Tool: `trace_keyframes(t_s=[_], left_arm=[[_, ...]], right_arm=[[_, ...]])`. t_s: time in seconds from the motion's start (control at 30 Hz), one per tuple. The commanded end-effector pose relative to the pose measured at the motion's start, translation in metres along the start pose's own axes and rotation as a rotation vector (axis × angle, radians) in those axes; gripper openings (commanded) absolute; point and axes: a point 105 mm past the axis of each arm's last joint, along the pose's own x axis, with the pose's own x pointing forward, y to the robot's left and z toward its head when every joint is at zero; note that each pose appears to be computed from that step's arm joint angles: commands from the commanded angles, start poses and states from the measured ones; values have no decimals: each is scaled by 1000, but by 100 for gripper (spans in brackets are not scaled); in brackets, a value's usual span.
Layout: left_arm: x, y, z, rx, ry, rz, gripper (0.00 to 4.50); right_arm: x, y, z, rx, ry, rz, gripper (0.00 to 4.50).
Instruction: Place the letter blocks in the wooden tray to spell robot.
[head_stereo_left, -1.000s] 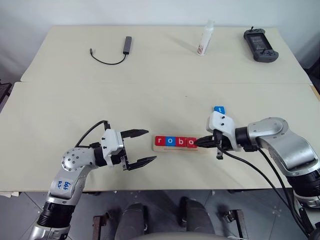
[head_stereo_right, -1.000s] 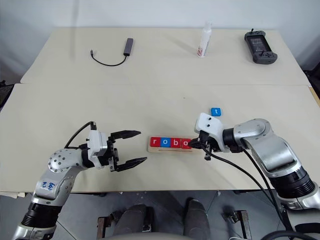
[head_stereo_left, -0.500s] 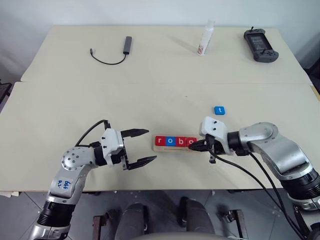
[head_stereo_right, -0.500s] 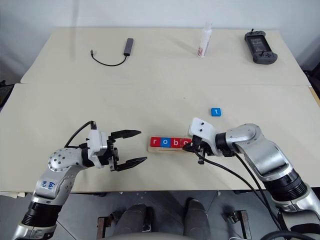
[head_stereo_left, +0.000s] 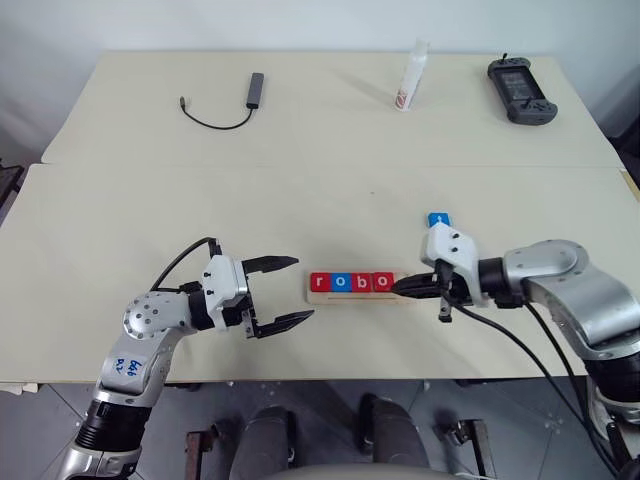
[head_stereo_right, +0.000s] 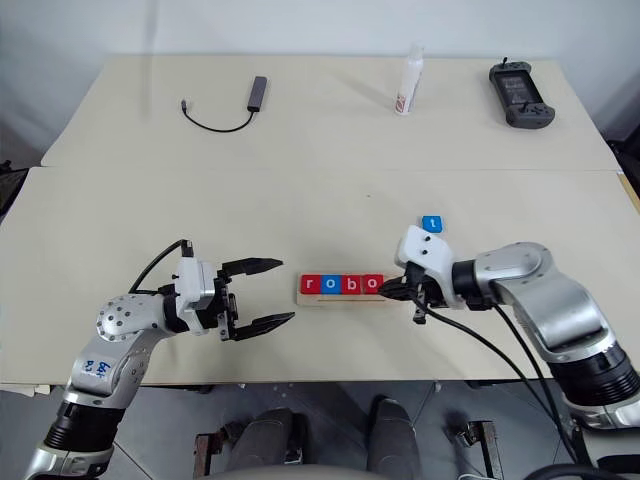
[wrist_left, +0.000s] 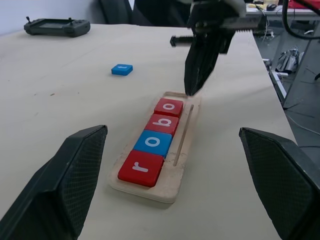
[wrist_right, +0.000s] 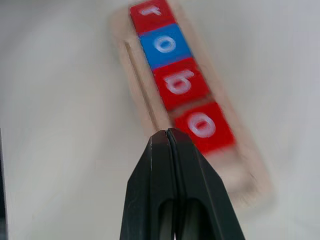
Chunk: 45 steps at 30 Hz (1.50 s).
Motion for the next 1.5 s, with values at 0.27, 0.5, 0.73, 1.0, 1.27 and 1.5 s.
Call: trace_keyframes(t_s=[0.27,0.5,0.73,1.0,1.27,1.5], left_arm=[[1,2,7,34,-13,-5,450],[0,1,7,33,-13,2,450],[1,0,7,29,-18,5,450],[1,3,5,23,-14,-3,450],[-1,9,0,8,-12,10,450],[-8,16,-2,12,2,30,450]], right_arm=[[10,-9,-10,-14,16,-50,2],[24,-2,1,-33,-15,-24,2],[19,-5,-1,-29,-7,-47,2],[-33,-20,-2,-32,-205,-242,37],[-84,-18,-46,14,-426,-528,289],[-131,-20,-105,157,-433,-788,443]])
